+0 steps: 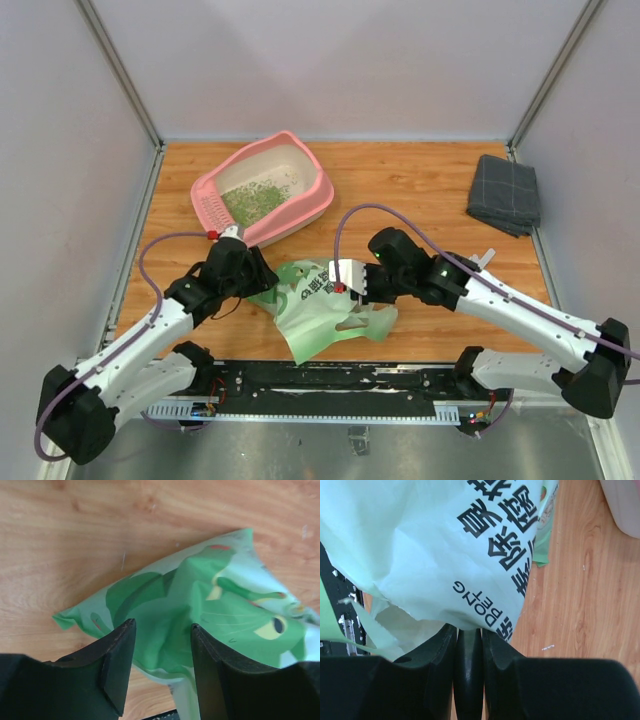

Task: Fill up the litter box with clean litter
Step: 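Scoop the cat litter from the cat litter bag.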

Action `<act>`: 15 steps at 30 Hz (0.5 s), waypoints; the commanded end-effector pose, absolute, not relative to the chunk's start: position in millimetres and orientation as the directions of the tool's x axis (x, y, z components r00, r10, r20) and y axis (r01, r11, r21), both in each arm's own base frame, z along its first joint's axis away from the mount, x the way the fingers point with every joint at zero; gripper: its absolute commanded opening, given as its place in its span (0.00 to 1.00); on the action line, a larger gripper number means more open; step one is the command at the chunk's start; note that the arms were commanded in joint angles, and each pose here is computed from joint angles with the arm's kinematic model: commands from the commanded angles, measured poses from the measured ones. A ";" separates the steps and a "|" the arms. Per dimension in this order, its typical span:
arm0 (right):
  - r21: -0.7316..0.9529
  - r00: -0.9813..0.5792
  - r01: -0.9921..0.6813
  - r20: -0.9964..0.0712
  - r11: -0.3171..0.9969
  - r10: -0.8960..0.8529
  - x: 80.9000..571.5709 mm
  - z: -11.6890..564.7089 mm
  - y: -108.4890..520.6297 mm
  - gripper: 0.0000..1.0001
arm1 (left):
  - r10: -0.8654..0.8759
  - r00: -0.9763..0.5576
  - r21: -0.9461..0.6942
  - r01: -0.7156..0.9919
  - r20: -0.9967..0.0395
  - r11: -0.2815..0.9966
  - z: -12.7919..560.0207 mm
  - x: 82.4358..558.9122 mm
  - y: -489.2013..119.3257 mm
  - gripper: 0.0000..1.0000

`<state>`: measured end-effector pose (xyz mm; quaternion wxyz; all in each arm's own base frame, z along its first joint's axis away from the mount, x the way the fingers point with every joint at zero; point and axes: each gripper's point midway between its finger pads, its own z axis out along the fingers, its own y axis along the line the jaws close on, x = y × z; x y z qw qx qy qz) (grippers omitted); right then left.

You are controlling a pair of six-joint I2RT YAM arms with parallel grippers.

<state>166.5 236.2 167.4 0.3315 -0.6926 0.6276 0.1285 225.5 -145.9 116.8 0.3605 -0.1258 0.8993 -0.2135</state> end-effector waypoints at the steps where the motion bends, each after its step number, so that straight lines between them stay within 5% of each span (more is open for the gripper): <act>1: -0.281 0.185 -0.960 -0.629 -0.001 -0.755 172.0 160.9 251.6 0.01 | -0.374 -0.771 -0.504 -0.080 -0.516 0.860 80.7 218.4 -158.7 0.51; 15: -0.162 0.057 -0.980 -0.784 0.115 -0.618 167.2 108.0 288.2 0.01 | -0.345 -0.808 -0.572 -0.012 -0.478 0.820 56.4 207.3 -175.9 0.42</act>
